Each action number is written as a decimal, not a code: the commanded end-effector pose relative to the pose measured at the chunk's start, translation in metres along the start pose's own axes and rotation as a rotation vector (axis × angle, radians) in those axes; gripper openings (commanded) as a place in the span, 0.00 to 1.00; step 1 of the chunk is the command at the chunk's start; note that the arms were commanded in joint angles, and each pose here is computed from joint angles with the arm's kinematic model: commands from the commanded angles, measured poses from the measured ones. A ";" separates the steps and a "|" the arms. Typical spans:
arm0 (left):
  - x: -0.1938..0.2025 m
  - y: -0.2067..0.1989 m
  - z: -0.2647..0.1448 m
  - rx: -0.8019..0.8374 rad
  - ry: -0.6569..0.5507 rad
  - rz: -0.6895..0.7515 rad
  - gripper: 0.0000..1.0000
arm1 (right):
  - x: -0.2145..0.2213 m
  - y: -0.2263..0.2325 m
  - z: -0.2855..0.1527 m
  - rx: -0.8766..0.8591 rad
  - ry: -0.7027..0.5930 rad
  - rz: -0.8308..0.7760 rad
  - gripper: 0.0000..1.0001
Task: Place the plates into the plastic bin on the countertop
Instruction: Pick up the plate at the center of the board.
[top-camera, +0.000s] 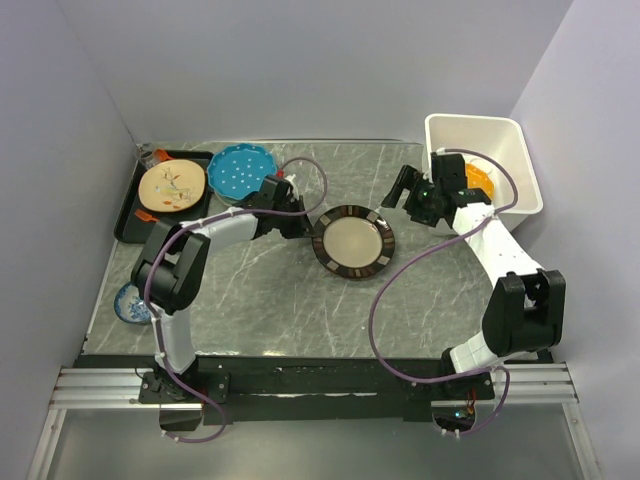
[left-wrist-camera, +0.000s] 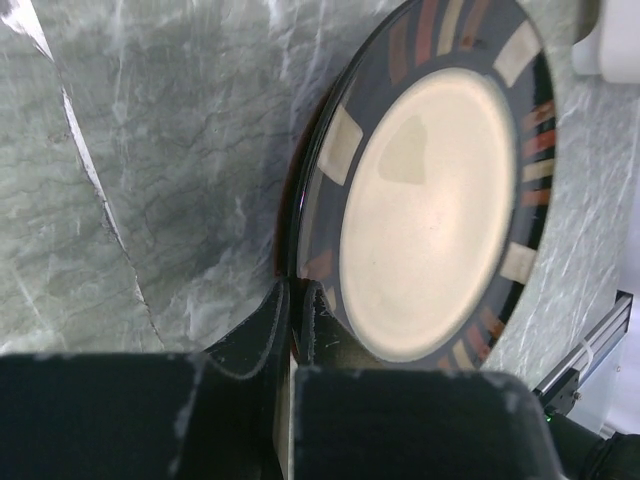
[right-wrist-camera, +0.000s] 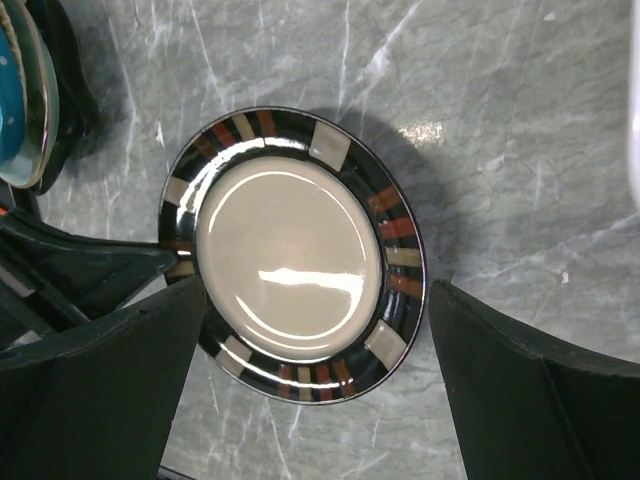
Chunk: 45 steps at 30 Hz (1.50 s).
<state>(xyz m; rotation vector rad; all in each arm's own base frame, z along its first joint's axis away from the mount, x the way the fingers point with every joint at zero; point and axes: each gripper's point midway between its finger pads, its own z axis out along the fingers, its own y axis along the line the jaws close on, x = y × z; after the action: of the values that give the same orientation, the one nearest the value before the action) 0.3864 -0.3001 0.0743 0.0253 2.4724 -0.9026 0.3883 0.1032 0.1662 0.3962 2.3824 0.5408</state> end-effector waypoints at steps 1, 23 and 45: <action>-0.019 -0.025 -0.024 0.050 -0.075 0.067 0.01 | -0.002 0.015 -0.005 -0.082 -0.032 -0.031 0.99; -0.034 -0.041 -0.069 0.362 -0.113 -0.038 0.01 | 0.038 0.023 0.012 -0.228 0.089 -0.009 0.96; -0.046 -0.011 -0.094 0.395 -0.152 -0.127 0.01 | 0.066 0.031 0.033 -0.341 0.200 0.022 0.92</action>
<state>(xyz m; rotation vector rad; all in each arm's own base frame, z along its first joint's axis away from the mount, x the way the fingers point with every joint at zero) 0.3817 -0.2409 0.1225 -0.1665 2.2700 -1.3164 0.3609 0.1565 0.1216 0.2685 2.4361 0.9651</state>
